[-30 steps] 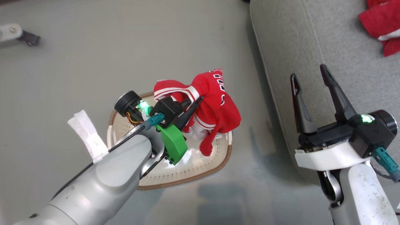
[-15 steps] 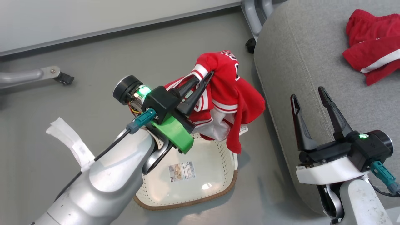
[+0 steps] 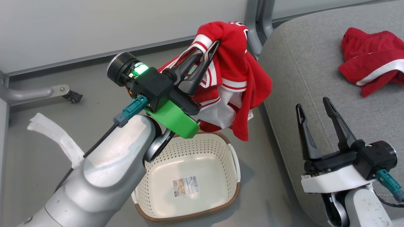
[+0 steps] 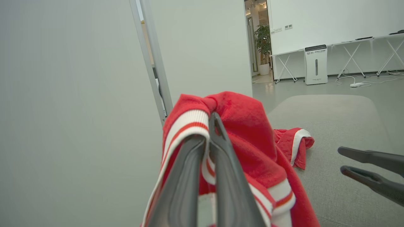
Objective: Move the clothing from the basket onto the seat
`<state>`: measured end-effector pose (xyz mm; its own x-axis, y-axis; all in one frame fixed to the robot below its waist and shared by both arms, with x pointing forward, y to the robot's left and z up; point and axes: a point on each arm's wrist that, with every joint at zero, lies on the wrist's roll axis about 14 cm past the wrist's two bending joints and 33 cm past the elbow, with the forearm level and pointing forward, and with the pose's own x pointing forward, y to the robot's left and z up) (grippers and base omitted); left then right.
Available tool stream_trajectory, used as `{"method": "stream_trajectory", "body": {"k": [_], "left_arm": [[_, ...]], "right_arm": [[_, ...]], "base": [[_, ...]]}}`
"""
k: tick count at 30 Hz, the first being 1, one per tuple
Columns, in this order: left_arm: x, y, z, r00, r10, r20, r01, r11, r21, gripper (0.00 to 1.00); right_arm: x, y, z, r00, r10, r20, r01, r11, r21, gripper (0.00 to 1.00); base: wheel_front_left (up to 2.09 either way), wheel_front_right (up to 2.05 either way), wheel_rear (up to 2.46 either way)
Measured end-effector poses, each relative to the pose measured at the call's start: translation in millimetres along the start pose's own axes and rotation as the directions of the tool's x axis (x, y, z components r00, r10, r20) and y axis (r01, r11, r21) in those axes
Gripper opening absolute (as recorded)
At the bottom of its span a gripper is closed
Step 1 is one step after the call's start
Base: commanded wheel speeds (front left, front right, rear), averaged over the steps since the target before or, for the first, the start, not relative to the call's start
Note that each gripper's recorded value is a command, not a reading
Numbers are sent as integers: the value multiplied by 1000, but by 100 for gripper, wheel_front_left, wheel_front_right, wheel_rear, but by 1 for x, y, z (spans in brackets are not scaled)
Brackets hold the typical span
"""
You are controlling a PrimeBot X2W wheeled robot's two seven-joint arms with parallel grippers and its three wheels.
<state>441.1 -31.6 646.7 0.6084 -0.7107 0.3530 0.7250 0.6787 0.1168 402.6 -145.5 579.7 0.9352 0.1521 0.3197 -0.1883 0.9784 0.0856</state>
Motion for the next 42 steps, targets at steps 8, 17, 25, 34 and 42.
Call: {"method": "stream_trajectory", "body": {"k": [8,17,25,34,42], "left_arm": [[3,-4,12,1000,-7,25,7,1000,16,0],[1,-6,7,1000,-11,11,11,1000,15,0],[-2,-6,2,1000,-7,-4,7,1000,9,0],[-4,-11,1,1000,-7,-4,7,1000,0,0],[-7,-18,2,1000,-21,3,21,1000,-1,0]], "right_arm": [[-3,0,7,1000,-4,17,4,1000,0,100],[13,27,23,993,84,78,-84,996,-1,100],[38,71,42,963,222,151,-225,974,6,100],[56,109,27,934,339,116,-341,940,0,100],[59,116,-16,932,362,-3,-362,932,14,100]], "base": [[0,0,0],[0,0,0],[0,0,0],[0,0,0],[0,0,0]]}}
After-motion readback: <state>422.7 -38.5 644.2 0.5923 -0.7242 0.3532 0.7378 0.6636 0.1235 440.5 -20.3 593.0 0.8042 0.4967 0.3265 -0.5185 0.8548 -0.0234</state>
